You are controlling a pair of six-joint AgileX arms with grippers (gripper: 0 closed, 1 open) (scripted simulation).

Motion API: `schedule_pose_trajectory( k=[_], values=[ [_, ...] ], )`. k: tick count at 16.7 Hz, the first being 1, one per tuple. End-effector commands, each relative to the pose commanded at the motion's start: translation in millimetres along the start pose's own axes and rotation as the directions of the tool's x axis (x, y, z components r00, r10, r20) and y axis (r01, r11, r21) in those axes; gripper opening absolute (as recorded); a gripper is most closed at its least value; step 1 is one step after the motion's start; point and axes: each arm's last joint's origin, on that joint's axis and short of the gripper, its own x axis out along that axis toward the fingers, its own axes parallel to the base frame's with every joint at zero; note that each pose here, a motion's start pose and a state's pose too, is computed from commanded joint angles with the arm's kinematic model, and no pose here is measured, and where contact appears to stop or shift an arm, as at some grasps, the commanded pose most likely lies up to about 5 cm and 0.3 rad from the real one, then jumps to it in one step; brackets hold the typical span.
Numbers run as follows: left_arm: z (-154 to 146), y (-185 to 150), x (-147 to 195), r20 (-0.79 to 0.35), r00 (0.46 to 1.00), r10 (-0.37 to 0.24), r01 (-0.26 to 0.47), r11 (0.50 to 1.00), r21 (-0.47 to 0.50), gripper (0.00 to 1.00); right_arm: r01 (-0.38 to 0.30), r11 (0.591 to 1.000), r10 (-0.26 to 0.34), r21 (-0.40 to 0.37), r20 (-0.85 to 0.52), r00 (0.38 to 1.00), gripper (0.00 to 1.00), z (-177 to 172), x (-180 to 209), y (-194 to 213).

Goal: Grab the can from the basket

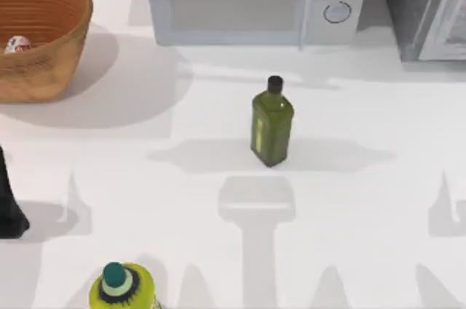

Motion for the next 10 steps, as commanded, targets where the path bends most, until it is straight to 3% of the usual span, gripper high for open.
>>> schedule_pose_trajectory(
  k=[5,10],
  values=[
    [13,1,0,-0.014,1.0,0.009,-0.009,1.0,0.0,1.0,0.0,1.0,0.0,0.0,0.0,1.0,1.0,0,0,0],
    [72,3,10,-0.131,0.991,0.028,-0.028,1.0,0.002,1.0,0.0,1.0,0.0,0.0,0.0,1.0,1.0,0,0,0]
  ],
)
